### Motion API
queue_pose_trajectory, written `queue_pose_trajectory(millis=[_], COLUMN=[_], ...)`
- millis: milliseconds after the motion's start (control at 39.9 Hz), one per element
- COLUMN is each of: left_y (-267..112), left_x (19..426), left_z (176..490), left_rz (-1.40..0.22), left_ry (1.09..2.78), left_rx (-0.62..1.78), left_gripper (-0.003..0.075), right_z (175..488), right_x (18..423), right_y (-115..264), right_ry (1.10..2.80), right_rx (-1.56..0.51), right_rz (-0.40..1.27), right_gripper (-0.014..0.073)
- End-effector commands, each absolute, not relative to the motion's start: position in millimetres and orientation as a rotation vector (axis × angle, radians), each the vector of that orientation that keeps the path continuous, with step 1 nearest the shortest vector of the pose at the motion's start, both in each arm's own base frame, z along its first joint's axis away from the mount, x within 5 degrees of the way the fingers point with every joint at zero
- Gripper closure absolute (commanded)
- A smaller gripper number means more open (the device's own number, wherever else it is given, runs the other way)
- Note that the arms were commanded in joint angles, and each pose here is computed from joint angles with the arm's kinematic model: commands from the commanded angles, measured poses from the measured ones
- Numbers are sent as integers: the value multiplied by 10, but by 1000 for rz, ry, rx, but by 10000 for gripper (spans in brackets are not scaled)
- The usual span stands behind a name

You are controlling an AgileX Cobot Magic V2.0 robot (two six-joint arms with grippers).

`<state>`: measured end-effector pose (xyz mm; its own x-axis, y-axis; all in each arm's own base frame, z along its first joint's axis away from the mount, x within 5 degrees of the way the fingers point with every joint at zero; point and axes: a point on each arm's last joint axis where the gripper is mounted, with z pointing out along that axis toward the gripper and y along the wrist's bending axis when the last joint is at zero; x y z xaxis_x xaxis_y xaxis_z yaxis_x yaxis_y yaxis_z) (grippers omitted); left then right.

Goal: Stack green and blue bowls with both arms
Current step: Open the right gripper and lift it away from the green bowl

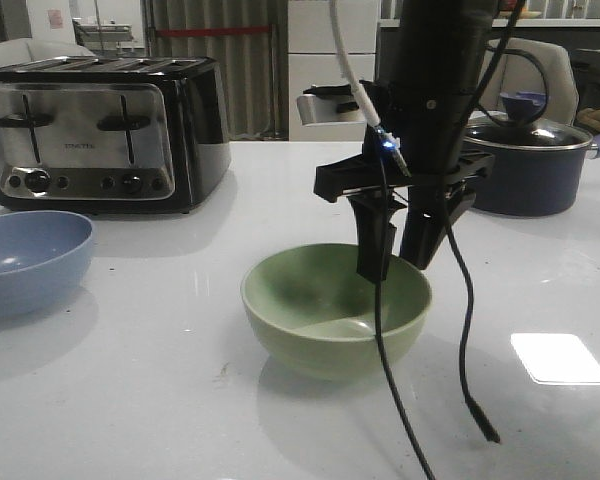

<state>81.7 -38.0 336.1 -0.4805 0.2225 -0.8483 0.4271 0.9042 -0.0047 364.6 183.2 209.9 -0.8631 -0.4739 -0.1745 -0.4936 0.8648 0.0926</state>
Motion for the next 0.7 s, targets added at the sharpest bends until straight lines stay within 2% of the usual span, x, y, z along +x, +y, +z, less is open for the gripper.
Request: queue_pose_trajectory(millis=[0,150,351,526,677], left_y=[-406,-406,-406,-406,-406], left_x=[856,856,856,856,856], left_z=[3498,3498,3498,3498,3498], left_rz=[-290,-290,-290,-290,-290], left_ry=[1997,1997,1997,1997,1997], left_rx=[449,449,449,449,449], left_gripper=[139,139,139,139,139], right_z=[2514,2899,3430,3649,3694], right_x=[3607,3488,3004,2463,2002], right_y=[1817,1771,1674,1526,1267], right_ry=[2765,2651,2444,2303,2240], right_rx=[-741,-712,-721,-741,-729], right_rz=[227,260,296,327,336], right_gripper=[169,169,169,169,169])
